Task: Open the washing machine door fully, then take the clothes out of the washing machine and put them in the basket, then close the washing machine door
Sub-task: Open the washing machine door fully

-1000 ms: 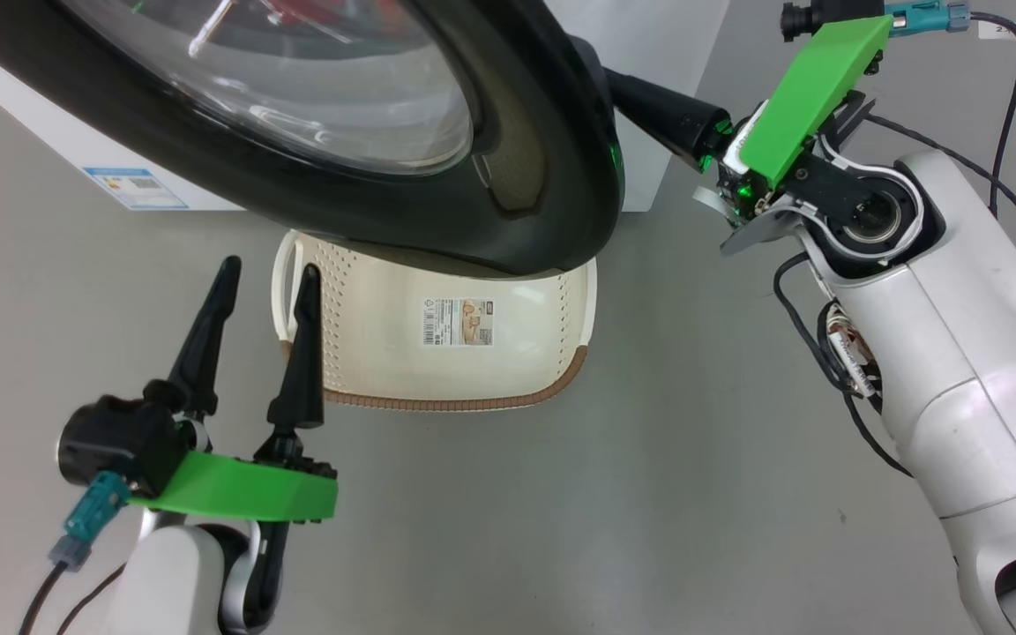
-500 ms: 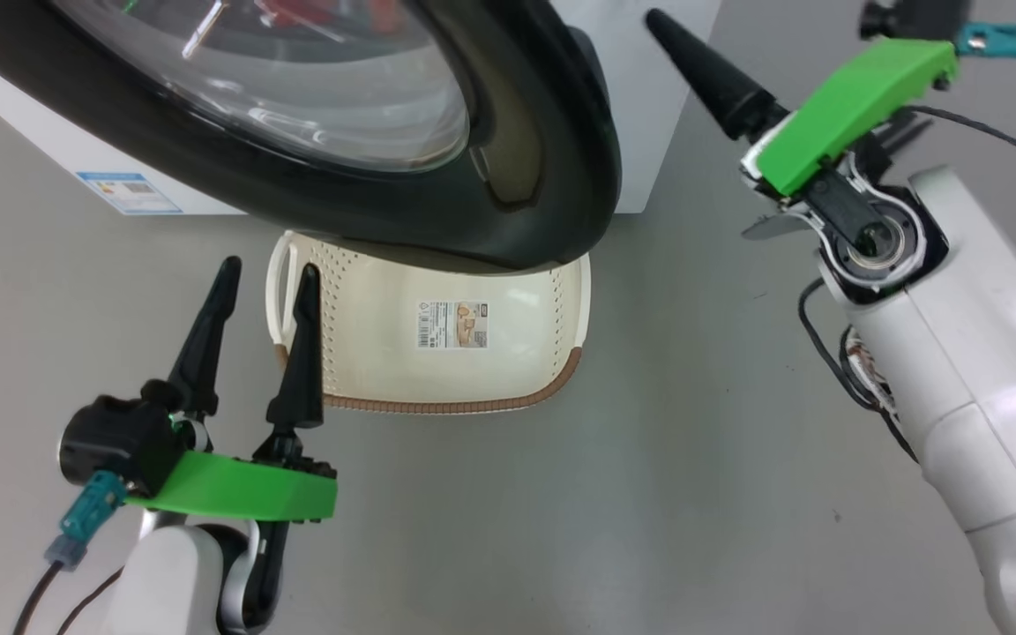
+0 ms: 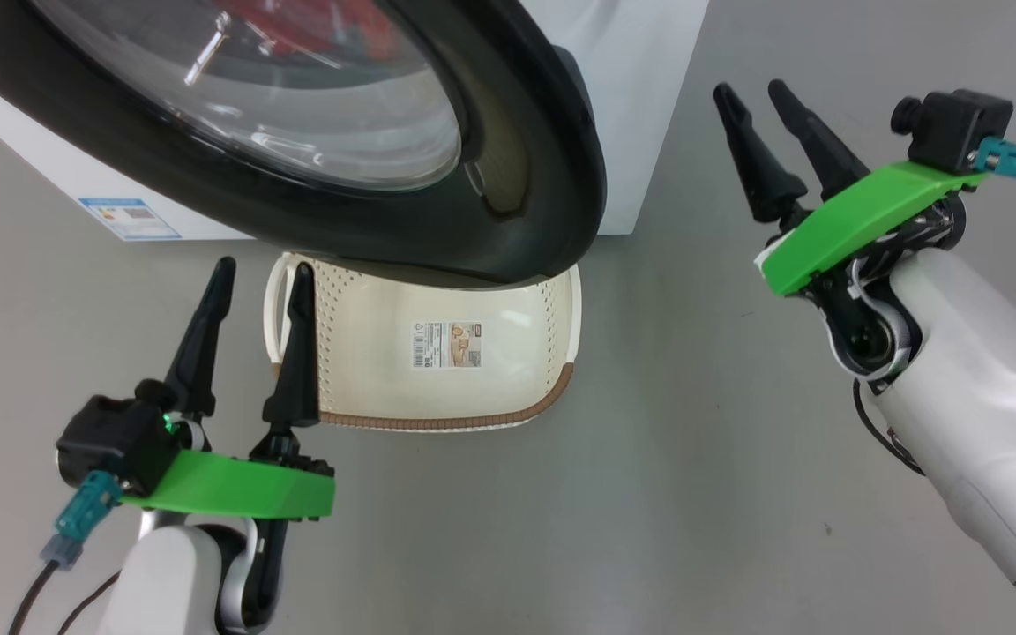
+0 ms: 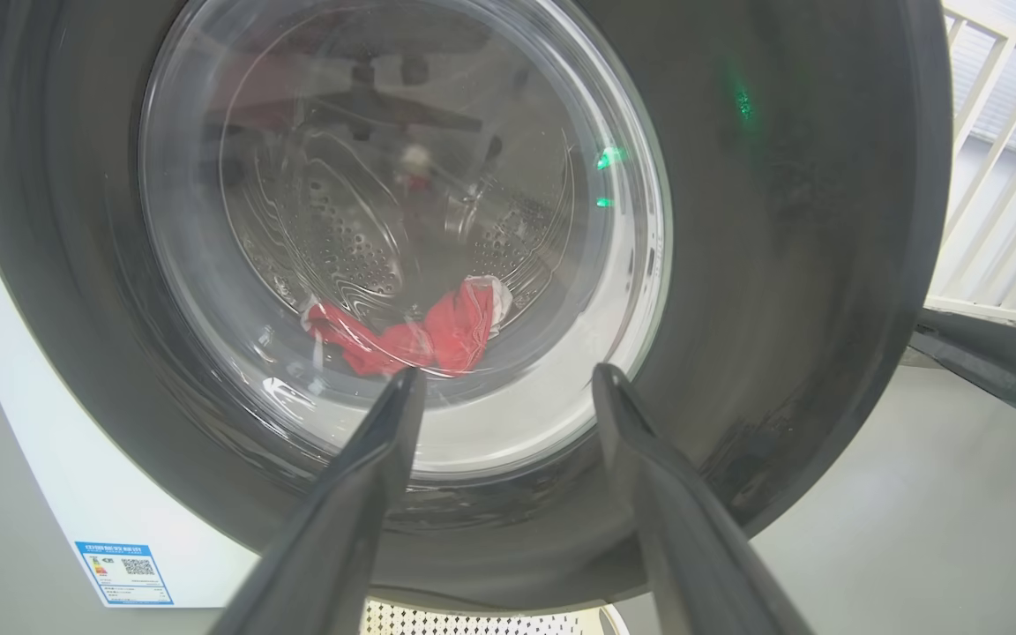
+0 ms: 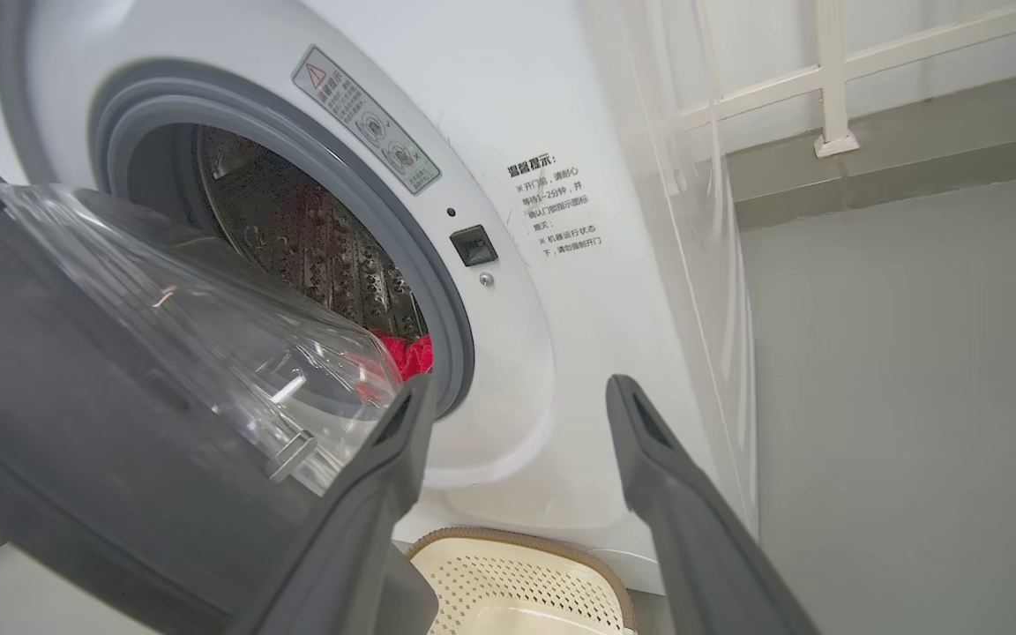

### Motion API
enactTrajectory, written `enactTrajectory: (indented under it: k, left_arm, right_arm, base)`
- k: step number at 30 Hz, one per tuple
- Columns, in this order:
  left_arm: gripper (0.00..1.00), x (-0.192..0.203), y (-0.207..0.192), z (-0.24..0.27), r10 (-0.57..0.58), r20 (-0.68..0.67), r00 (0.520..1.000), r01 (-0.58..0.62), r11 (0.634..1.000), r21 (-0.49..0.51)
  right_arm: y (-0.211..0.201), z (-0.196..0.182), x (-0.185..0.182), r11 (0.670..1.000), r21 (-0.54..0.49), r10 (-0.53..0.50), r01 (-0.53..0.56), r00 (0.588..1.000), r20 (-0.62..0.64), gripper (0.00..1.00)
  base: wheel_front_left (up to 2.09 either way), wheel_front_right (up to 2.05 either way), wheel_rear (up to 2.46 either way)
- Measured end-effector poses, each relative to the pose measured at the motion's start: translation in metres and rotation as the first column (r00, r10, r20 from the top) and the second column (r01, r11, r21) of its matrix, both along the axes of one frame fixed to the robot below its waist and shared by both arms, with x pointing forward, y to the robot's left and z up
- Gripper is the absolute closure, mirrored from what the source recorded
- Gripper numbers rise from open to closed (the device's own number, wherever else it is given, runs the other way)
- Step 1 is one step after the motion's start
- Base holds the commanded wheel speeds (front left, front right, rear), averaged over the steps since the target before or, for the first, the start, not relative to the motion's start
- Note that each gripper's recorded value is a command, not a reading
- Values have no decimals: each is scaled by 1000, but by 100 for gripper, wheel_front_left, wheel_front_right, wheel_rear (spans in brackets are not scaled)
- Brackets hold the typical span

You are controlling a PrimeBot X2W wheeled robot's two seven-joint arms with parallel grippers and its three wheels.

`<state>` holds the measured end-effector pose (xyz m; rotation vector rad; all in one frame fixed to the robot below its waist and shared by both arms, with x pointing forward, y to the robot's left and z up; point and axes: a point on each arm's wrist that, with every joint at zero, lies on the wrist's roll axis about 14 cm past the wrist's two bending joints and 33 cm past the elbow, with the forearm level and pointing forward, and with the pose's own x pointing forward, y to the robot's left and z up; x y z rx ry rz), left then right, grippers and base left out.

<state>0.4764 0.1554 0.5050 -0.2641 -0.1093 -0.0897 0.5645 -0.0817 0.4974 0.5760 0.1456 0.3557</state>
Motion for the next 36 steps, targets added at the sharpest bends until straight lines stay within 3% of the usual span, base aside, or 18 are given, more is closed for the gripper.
enactTrajectory:
  k: [5, 13, 24, 36]
  left_arm:
    - [0, -1, 0, 5, 0, 10, 1000, 0, 1000, 0]
    - [0, -3, -2, 0, 3, -2, 1000, -3, 1000, -2]
    - [0, 0, -3, 2, 3, 10, 1000, -3, 1000, -9]
    - [0, 4, -5, 2, 1, 15, 1000, 0, 1000, -16]
  right_arm:
    - [-3, -11, -8, 991, -135, 20, -16, 999, 31, 0]
    - [-19, -1, -15, 951, -304, 5, 49, 984, 177, 0]
    - [-41, 9, -47, 923, -329, -104, 202, 951, 292, 0]
    - [-56, 13, -70, 915, -295, -177, 275, 931, 319, 0]
  base:
    - [0, 0, 0]
    - [0, 0, 0]
    - [0, 0, 0]
    - [0, 0, 0]
